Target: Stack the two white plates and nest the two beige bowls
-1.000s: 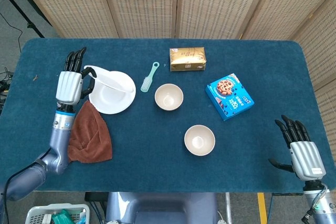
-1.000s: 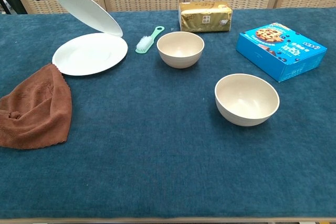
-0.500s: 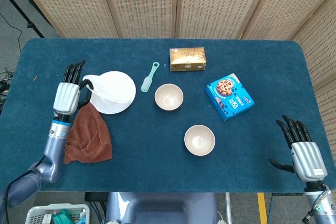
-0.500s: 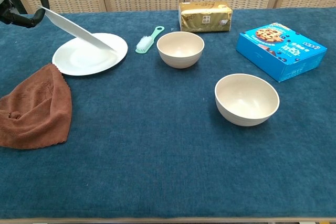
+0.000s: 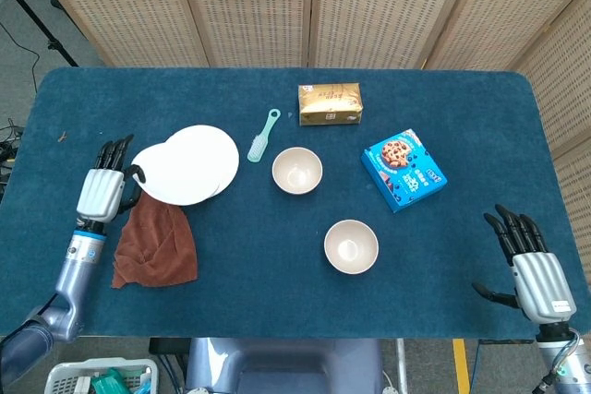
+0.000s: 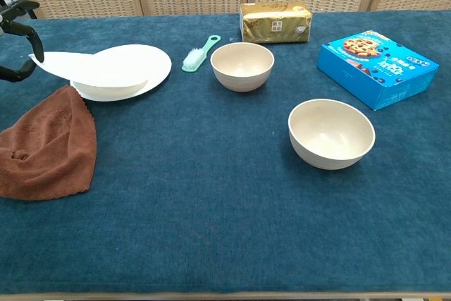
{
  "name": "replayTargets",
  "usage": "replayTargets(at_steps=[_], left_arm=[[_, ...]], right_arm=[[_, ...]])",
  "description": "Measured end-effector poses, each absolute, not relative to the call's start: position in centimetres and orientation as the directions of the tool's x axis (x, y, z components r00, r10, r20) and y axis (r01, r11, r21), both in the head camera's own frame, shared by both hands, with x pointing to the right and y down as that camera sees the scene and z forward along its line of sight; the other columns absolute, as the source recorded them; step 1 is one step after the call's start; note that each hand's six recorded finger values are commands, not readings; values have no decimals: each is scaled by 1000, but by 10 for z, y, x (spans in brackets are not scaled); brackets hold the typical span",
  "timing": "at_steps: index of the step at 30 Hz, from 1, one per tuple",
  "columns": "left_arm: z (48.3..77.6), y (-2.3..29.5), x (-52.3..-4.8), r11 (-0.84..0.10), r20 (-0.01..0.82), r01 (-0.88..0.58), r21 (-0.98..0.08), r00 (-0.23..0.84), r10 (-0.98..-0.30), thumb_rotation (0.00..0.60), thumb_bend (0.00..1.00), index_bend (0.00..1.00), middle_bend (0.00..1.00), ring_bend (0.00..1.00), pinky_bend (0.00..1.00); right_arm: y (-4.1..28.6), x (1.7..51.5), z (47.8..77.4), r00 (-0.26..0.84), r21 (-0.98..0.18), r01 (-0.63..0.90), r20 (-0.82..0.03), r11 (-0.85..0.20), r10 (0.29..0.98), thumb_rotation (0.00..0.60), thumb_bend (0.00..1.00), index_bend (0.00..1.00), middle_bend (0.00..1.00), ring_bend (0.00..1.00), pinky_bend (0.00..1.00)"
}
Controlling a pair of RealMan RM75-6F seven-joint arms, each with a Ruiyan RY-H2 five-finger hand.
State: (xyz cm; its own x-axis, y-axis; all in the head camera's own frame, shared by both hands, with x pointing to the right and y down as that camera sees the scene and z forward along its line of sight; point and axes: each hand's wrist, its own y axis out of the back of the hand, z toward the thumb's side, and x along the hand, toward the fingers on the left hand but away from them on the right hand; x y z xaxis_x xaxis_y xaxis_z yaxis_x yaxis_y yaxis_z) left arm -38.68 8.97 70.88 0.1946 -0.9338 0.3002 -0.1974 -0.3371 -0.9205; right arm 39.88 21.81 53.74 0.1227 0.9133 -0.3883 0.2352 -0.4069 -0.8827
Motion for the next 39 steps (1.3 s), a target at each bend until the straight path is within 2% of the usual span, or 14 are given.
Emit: replayTargets(at_steps=[11,15,16,18,20,22,23,31,39], left_arm=[[737,81,-361,-385,354,-173,-906,185,-917,600,424,673,0,0,0],[742,79,-355,-391,361,-175,-904,178,-915,600,424,613,0,0,0],[743,78,-354,-392,363,-176,-903,176,-915,600,422,576,0,0,0],[744,78,-354,-396,366,-179,-901,176,-914,600,410,439,0,0,0],[746,80,-354,-405,376,-175,-897,179,-909,600,379,186,0,0,0],[747,81,-356,-417,389,-164,-894,180,-904,600,351,49,0,0,0],[748,81,-359,-426,398,-155,-891,180,-899,600,339,16,0,0,0],[744,82,-371,-443,418,-155,-883,169,-892,600,329,0,0,0,0],[723,83,-388,-449,413,-164,-879,210,-886,600,270,0,0,0,0]], right_arm=[[218,399,544,119,-877,225,-408,-425,905,600,0,0,0,0,0],[218,400,546,115,-875,225,-413,-428,904,600,0,0,0,0,0],[218,401,546,114,-875,225,-413,-428,904,600,0,0,0,0,0],[217,401,545,111,-876,226,-412,-427,904,600,0,0,0,0,0],[217,402,545,110,-876,227,-411,-425,905,600,0,0,0,0,0],[217,402,545,109,-876,229,-409,-424,906,600,0,0,0,0,0],[217,402,545,110,-876,229,-409,-424,906,600,0,0,0,0,0],[218,399,545,121,-873,229,-413,-430,903,600,0,0,0,0,0],[220,397,542,126,-874,230,-409,-428,904,600,0,0,0,0,0]])
